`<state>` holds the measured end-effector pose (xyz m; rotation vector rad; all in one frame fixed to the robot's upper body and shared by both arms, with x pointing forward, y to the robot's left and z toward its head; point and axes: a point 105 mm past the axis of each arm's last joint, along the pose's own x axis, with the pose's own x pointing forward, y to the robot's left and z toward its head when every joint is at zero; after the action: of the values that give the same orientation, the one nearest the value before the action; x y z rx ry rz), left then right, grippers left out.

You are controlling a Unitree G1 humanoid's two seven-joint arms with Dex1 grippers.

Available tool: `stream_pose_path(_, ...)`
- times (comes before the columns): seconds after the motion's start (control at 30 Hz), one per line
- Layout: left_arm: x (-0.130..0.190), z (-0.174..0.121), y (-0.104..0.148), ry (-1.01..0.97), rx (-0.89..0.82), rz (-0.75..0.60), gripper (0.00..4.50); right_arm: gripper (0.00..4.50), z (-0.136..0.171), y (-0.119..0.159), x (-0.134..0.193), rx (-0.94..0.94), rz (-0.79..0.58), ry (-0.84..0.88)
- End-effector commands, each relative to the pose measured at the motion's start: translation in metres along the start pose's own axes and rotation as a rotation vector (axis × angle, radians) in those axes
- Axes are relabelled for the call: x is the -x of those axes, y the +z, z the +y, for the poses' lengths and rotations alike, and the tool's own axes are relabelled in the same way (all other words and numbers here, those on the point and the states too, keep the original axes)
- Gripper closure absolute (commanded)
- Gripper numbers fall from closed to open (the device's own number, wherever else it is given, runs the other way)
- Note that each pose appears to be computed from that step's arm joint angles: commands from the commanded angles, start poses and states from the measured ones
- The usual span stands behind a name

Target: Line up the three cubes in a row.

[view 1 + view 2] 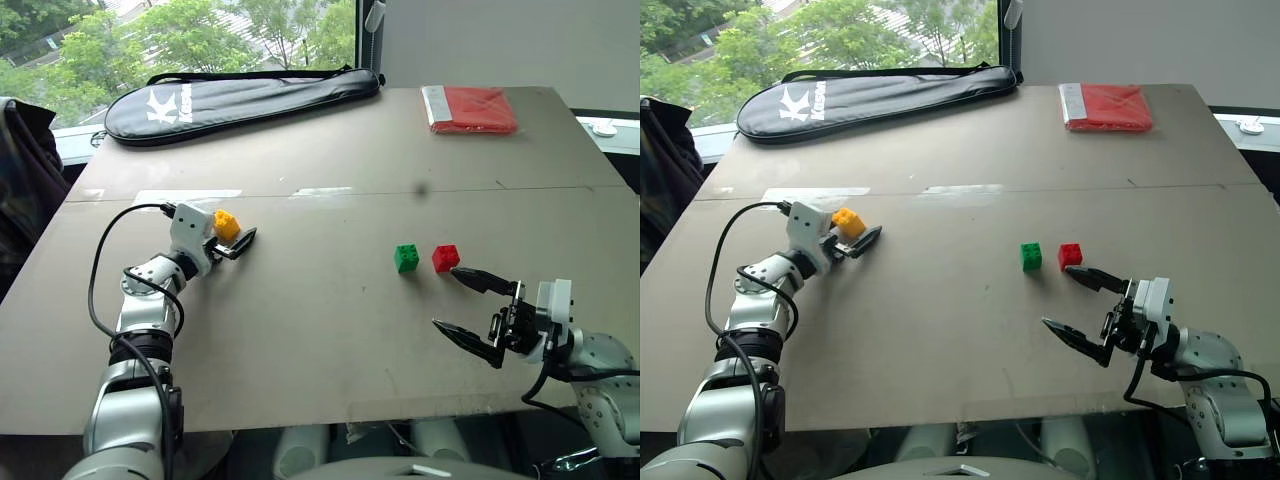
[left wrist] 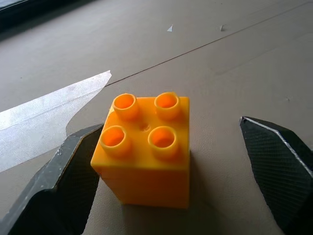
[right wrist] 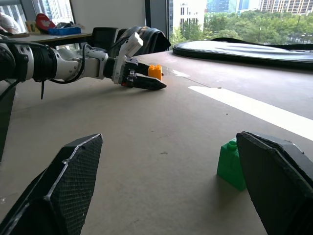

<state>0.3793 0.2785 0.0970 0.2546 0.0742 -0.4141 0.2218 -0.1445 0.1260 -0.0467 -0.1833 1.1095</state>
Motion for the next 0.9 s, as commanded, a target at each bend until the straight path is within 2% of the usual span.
stream_pose_path(0.03, -0.001, -0.004, -0.006, -0.058, 0.015, 0.021, 1.85, 0.0, 0.003, 0.014, 0.0, 0.051, -0.038, 0.005)
stream_pose_path(0.1, -0.002, -0.008, -0.006, -0.091, 0.02, 0.013, 2.92, 0.0, 0.003, 0.014, 0.0, 0.052, -0.038, 0.0)
stream_pose_path(0.13, -0.003, -0.011, -0.005, -0.112, 0.024, 0.006, 3.21, 0.0, 0.003, 0.014, 0.001, 0.052, -0.038, -0.002)
stream_pose_path(0.4, -0.016, -0.073, 0.012, -0.485, 0.042, 0.0, 3.15, 0.0, 0.002, 0.01, 0.006, 0.05, -0.027, -0.028)
stream_pose_path(0.53, -0.034, -0.119, 0.037, -0.729, -0.057, -0.056, 3.15, 0.0, 0.001, 0.003, 0.016, 0.045, 0.007, -0.042)
stream_pose_path(0.67, -0.041, -0.151, 0.045, -0.925, -0.182, -0.066, 3.15, 0.0, 0.001, 0.001, 0.019, 0.056, 0.015, -0.055)
stream_pose_path(0.9, -0.055, -0.184, 0.049, -1.072, -0.287, -0.073, 3.15, 0.0, 0.004, 0.0, 0.026, 0.071, 0.019, -0.095)
